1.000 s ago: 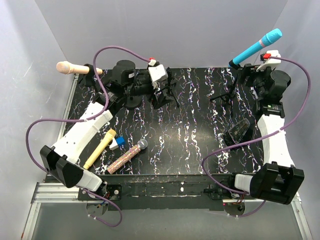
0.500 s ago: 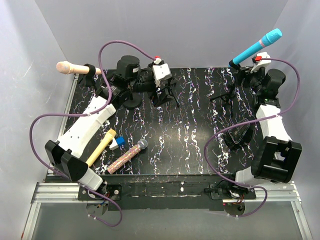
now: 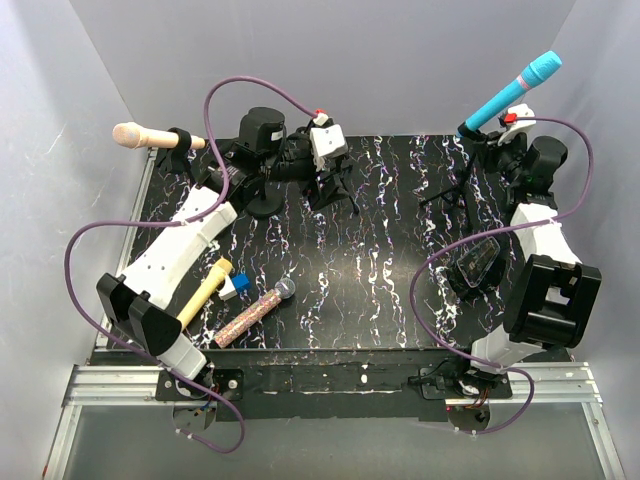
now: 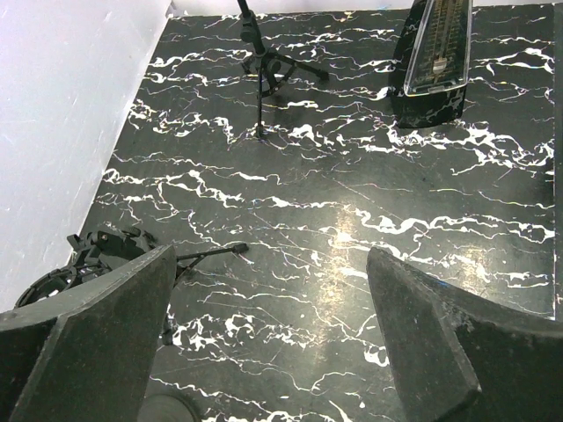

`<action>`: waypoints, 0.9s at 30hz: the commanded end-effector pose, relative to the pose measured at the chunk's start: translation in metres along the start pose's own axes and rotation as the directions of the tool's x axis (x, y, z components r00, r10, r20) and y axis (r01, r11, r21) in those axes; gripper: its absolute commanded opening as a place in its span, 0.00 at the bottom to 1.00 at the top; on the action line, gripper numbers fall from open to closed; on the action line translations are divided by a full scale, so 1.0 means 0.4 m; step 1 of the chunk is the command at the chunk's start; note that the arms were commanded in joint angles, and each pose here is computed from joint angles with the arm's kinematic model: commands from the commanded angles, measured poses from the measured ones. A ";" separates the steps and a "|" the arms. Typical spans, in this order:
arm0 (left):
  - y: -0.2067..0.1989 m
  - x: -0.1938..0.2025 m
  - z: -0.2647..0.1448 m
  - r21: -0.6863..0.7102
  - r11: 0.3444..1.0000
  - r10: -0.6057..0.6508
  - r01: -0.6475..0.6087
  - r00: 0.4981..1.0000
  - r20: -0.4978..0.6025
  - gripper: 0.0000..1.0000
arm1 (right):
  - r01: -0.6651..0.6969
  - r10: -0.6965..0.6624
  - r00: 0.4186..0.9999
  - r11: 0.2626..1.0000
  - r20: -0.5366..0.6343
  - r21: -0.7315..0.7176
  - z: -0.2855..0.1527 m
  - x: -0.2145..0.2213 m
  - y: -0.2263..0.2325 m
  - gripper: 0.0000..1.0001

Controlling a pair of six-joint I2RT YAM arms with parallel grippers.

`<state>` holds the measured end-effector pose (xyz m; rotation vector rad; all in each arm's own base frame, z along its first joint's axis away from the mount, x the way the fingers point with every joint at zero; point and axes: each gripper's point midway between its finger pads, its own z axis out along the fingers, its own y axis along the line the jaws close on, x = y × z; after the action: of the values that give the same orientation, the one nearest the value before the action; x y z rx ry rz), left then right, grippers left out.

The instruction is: Remove the microphone from the stand

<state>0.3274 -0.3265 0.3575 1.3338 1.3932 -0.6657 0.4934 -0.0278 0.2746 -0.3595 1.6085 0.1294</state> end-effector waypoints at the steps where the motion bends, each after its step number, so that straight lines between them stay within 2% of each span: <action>1: 0.009 -0.040 -0.021 -0.022 0.999 0.036 -0.036 0.999 0.023 0.90 | 0.060 -0.054 0.991 0.997 0.119 -0.044 0.002 -0.107 0.012 0.24; 5: 0.013 -0.045 -0.023 -0.028 0.999 0.044 -0.043 0.999 0.027 0.90 | 0.048 -0.037 0.988 0.997 0.152 -0.068 -0.009 -0.135 0.054 0.01; 12: 0.002 -0.037 -0.015 -0.004 1.000 0.030 -0.030 0.999 0.033 0.90 | -0.022 0.042 0.987 0.992 0.156 -0.126 -0.038 -0.128 0.130 0.01; 18: 0.000 -0.044 -0.006 0.010 1.000 0.020 -0.020 0.999 0.050 0.90 | -0.039 0.068 0.980 0.987 0.189 -0.154 -0.072 -0.173 0.155 0.01; 20: 0.000 -0.043 0.002 0.010 1.000 0.001 -0.002 0.999 0.054 0.90 | -0.084 0.119 0.976 0.978 0.184 -0.189 -0.081 -0.183 0.176 0.01; 25: -0.009 -0.053 0.029 0.012 0.999 -0.043 0.042 0.997 0.070 0.91 | -0.056 0.119 0.973 0.953 0.198 -0.299 -0.109 -0.197 0.295 0.01; 27: -0.010 -0.057 0.038 0.001 0.995 -0.096 0.096 0.992 0.079 0.91 | -0.041 0.115 0.974 0.938 0.197 -0.345 -0.122 -0.192 0.353 0.01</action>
<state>0.3279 -0.3376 0.3599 1.3011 1.3934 -0.7121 0.4369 0.0533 0.2901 -0.3827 1.5642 0.4285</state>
